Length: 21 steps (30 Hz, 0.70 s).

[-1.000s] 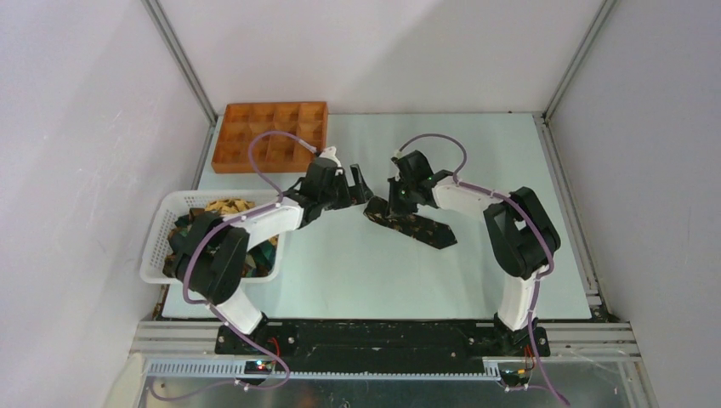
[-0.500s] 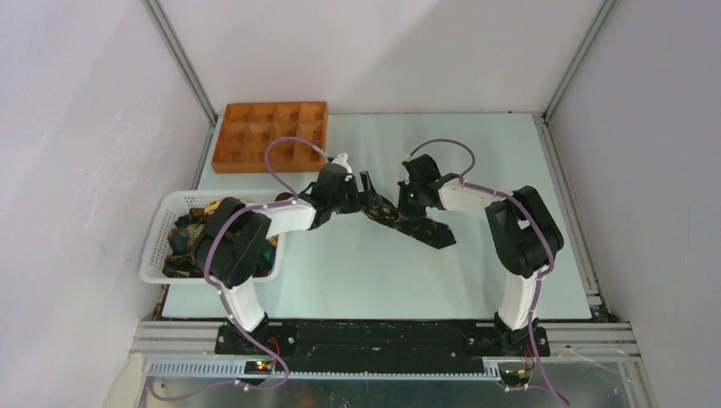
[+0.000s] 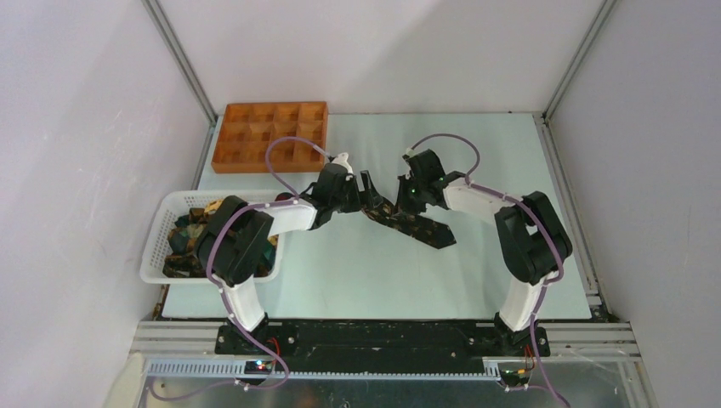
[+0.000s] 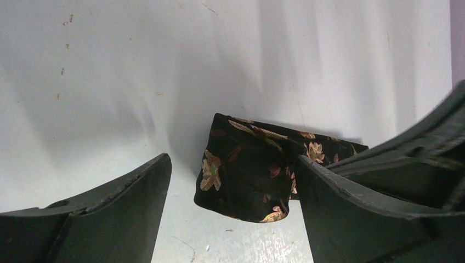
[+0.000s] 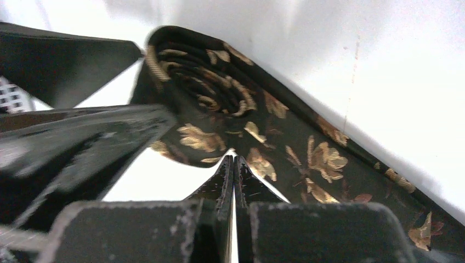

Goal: Roll the ties
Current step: Roll the tie at the center of the board.

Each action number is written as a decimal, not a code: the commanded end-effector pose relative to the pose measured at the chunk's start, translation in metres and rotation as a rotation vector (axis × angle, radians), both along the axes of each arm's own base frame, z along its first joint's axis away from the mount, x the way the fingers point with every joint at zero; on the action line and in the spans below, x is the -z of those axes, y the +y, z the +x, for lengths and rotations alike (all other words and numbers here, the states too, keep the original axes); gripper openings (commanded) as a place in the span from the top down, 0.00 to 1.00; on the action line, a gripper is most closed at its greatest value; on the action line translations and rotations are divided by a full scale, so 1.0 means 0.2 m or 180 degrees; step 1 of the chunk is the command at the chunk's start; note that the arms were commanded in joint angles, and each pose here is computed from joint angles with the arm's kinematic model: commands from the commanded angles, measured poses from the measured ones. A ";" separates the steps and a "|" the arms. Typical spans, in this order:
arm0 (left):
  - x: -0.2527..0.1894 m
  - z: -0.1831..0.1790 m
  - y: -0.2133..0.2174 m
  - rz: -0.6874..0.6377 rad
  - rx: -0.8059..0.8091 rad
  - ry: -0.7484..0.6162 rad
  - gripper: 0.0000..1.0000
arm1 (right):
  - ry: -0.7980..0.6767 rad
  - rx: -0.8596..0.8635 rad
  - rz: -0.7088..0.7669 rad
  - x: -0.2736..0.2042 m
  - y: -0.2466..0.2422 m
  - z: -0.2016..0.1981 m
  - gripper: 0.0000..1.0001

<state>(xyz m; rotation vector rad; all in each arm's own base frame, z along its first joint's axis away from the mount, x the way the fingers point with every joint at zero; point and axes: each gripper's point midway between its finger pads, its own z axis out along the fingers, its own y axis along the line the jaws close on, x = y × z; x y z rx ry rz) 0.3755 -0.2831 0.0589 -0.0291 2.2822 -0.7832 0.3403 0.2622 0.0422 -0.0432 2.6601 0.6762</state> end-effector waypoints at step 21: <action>-0.08 0.01 -0.04 -0.0116 0.0084 -0.0172 0.12 | -0.0264 0.0176 0.0359 -0.04 0.11 0.16 1.00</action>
